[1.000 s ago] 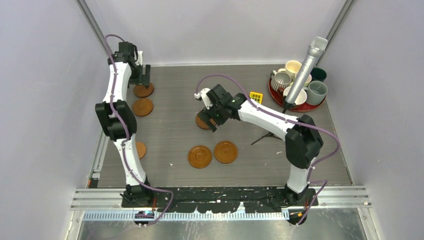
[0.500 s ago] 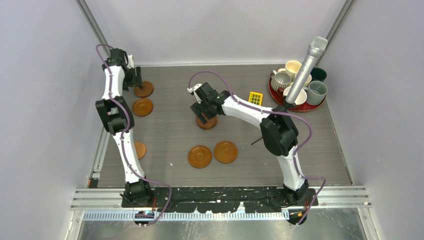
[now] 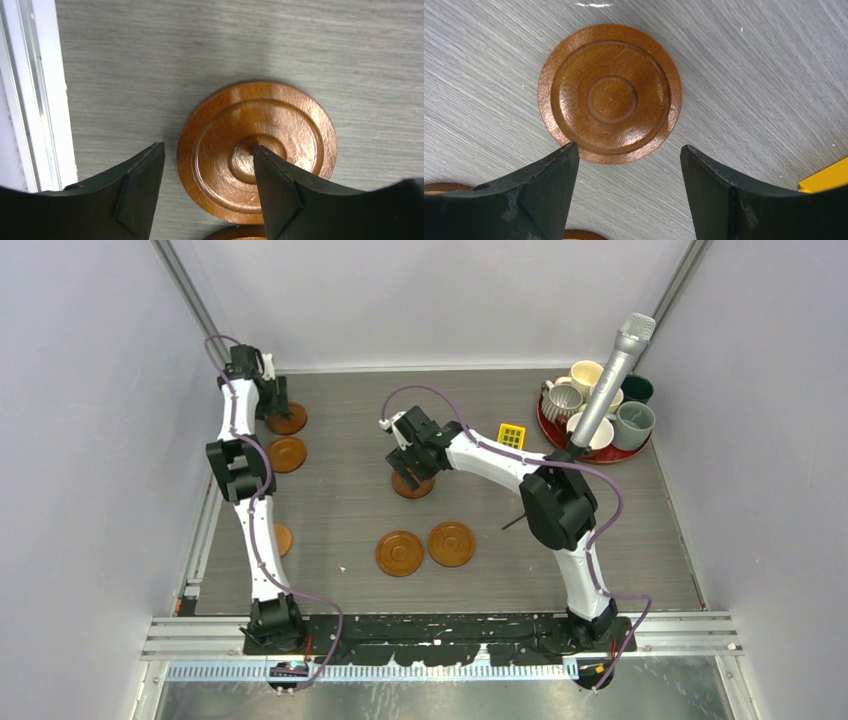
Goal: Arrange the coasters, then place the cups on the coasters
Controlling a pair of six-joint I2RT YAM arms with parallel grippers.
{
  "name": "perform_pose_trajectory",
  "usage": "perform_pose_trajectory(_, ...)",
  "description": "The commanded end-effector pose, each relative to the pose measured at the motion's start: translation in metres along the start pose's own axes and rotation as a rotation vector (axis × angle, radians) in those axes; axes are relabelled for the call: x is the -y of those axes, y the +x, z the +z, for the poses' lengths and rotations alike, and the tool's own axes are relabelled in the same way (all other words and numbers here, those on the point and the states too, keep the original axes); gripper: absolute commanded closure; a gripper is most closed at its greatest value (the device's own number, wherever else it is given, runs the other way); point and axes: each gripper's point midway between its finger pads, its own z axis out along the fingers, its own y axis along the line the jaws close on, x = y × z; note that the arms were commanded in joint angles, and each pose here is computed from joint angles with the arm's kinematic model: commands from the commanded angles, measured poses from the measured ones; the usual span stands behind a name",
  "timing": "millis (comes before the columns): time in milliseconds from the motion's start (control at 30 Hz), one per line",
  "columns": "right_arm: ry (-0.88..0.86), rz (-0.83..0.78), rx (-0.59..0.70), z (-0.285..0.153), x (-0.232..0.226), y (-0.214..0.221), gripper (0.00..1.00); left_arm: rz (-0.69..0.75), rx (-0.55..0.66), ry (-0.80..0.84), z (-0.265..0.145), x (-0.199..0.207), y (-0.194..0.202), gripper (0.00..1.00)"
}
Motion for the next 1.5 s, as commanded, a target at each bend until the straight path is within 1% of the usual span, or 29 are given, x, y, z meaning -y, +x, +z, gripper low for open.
perform_pose_trajectory(0, 0.001, -0.014, 0.036, -0.022, 0.004, -0.010, 0.22, 0.004, 0.086, 0.011, 0.000, -0.001, -0.026, 0.35)
perform_pose_trajectory(200, 0.013, -0.007, 0.004, -0.017, 0.014, 0.004, 0.22, -0.007, 0.021, 0.126, -0.005, 0.023, -0.004, 0.47)
perform_pose_trajectory(300, 0.013, 0.000, -0.011, -0.012, 0.017, 0.008, 0.23, 0.008, -0.024, 0.171, -0.010, 0.034, 0.007, 0.50)
perform_pose_trajectory(467, 0.035, 0.008, -0.031, 0.002, 0.025, 0.011, 0.27, 0.044, -0.072, 0.193, -0.018, 0.044, 0.022, 0.54)
perform_pose_trajectory(733, 0.040, 0.024, -0.041, 0.017, 0.026, 0.009, 0.31, 0.123, -0.114, 0.211, -0.031, 0.060, 0.041, 0.56)
perform_pose_trajectory(1000, 0.031, 0.056, -0.034, 0.032, 0.022, 0.002, 0.34, 0.136, -0.148, 0.230, -0.040, 0.068, 0.060, 0.57)
perform_pose_trajectory(1267, 0.050, 0.073, -0.035, 0.059, 0.023, -0.005, 0.41, 0.163, -0.183, 0.233, -0.045, 0.075, 0.078, 0.60)
perform_pose_trajectory(1467, 0.090, 0.092, -0.007, 0.076, 0.031, -0.020, 0.45, 0.172, -0.179, 0.245, -0.054, 0.082, 0.085, 0.61)
